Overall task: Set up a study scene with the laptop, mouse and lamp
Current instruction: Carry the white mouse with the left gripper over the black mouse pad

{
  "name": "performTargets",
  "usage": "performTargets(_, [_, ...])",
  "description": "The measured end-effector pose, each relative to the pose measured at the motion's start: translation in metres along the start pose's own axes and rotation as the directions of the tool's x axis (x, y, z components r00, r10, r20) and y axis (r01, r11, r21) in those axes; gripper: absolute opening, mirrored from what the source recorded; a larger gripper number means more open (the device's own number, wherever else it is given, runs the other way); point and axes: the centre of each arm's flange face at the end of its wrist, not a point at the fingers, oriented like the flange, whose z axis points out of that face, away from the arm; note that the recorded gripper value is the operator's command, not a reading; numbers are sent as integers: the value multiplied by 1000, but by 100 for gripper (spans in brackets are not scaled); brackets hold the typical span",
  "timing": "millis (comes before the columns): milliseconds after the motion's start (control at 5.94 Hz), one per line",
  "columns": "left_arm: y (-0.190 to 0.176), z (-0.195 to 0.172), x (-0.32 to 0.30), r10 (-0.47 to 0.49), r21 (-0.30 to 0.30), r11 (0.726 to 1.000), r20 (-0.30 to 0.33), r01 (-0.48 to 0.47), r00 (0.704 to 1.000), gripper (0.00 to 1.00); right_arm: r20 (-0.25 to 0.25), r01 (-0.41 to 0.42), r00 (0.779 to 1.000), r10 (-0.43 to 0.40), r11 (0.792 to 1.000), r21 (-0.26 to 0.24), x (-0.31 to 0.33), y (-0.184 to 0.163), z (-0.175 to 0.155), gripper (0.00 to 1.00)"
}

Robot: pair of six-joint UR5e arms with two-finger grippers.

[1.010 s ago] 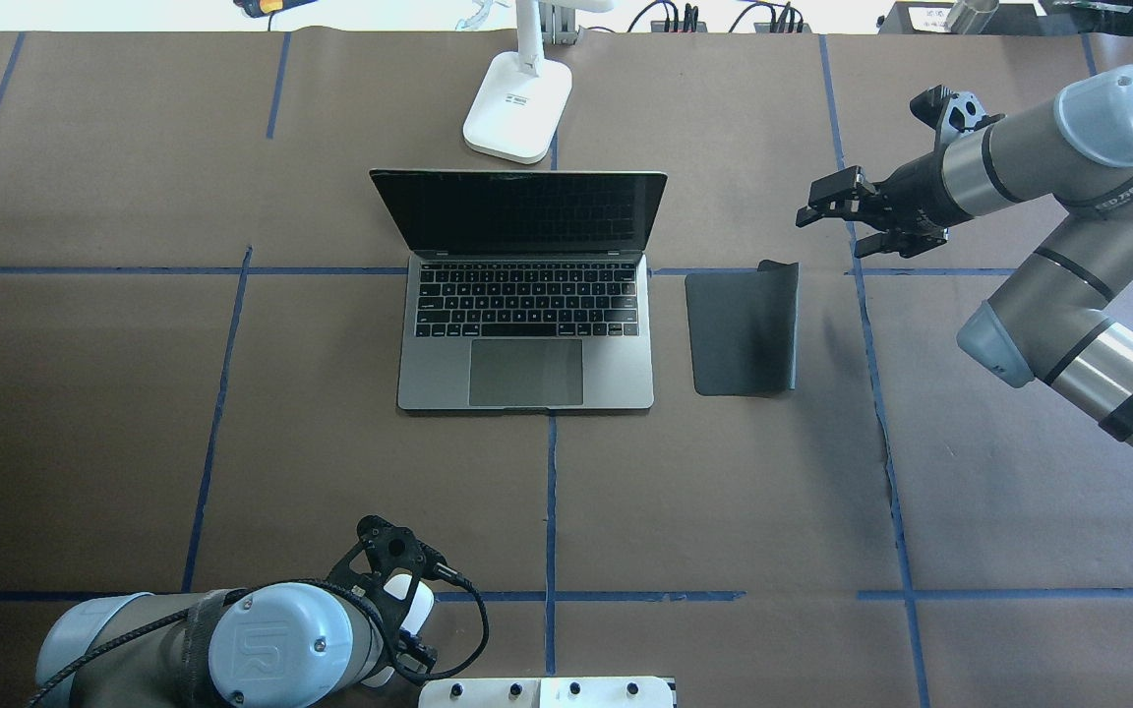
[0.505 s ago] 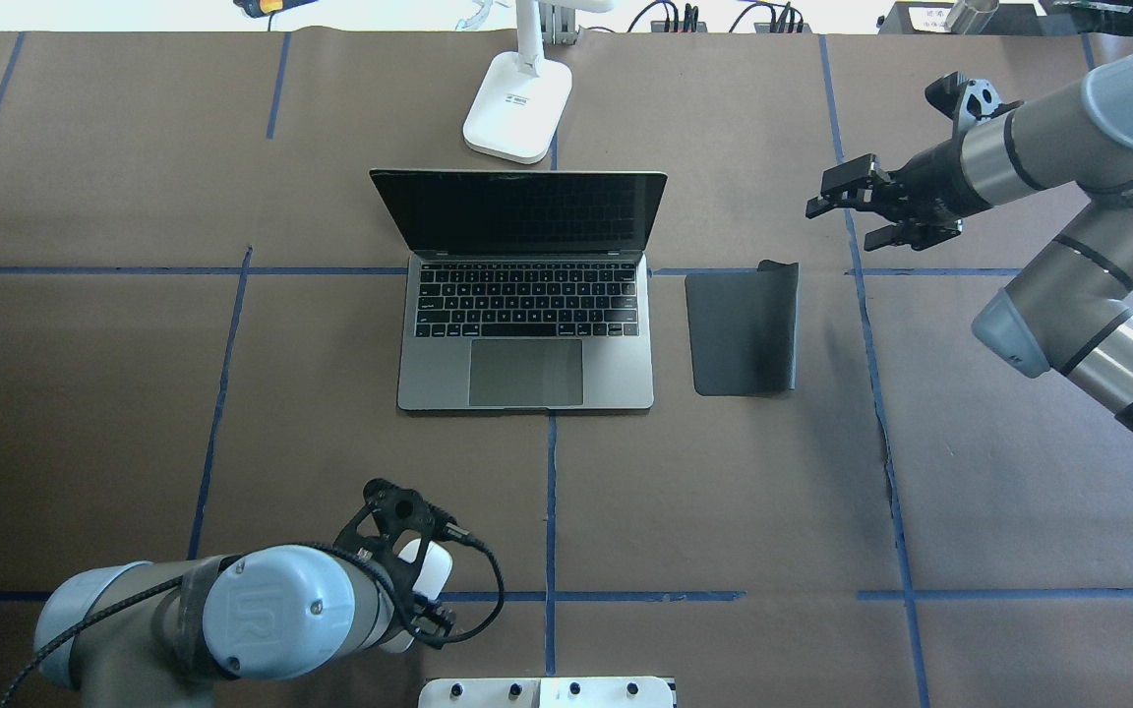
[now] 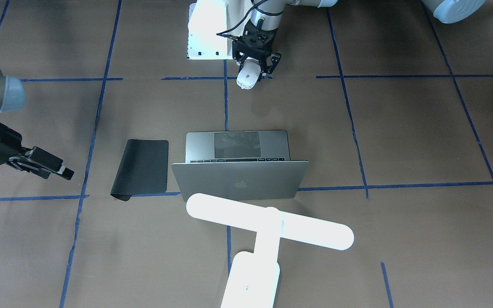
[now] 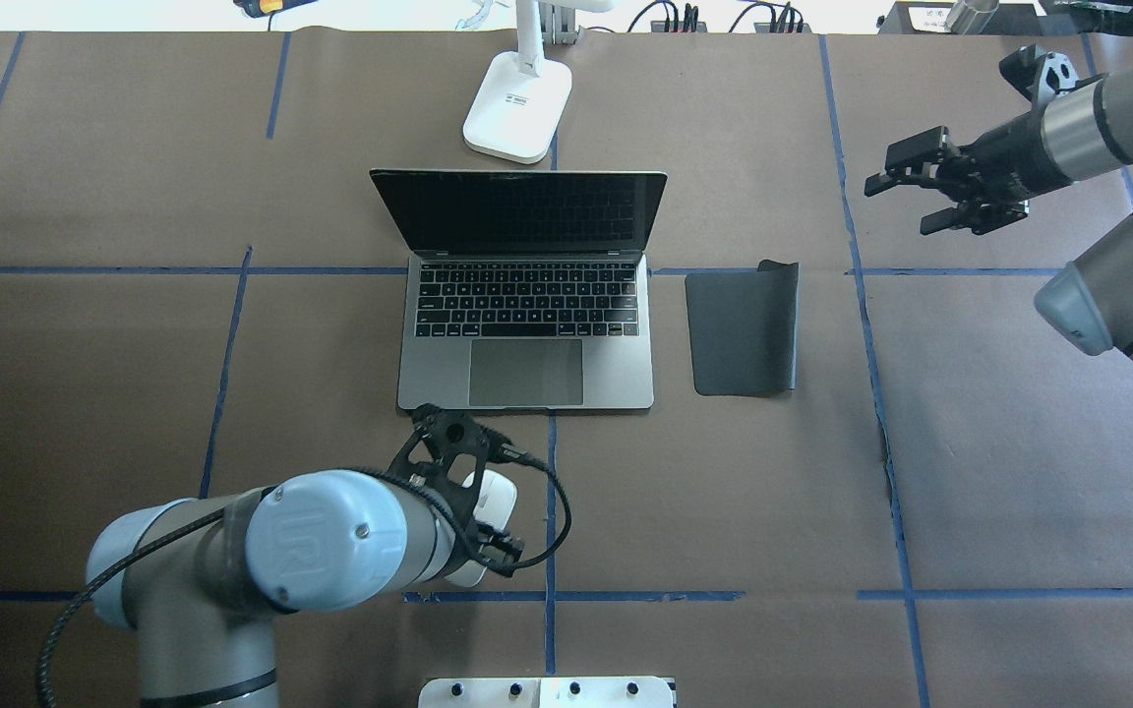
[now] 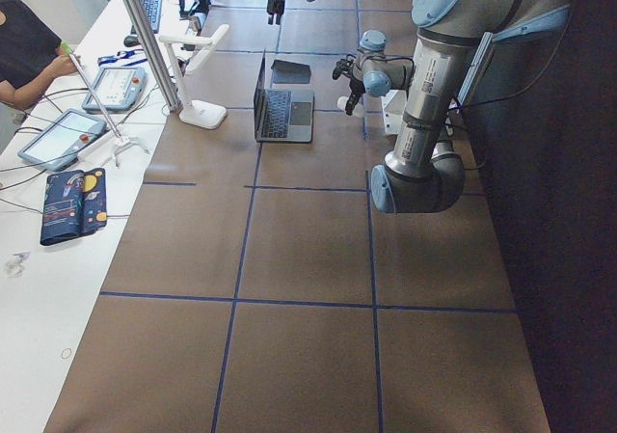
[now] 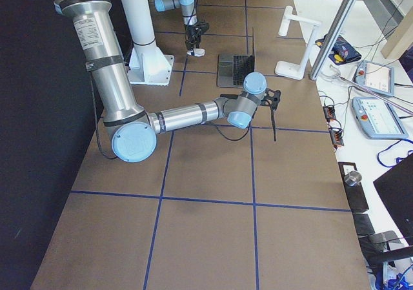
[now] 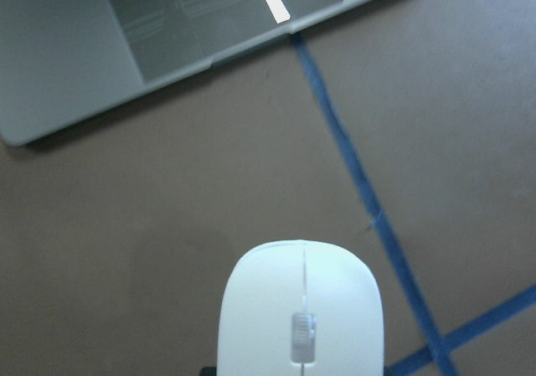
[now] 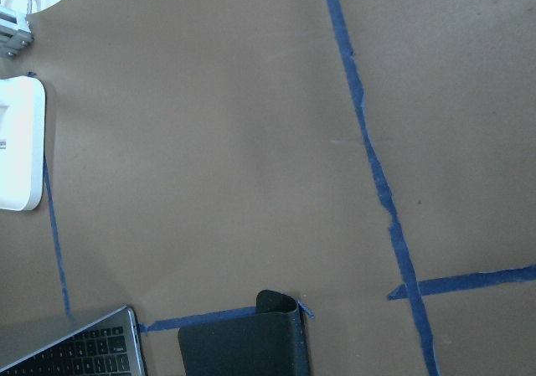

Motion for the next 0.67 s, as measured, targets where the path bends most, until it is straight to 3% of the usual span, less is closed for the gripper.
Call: performTargets(673, [-148, 57, 116, -163, 59, 985, 20, 162, 986, 25, -5, -33, 999, 33, 999, 13, 23, -9, -20, 100])
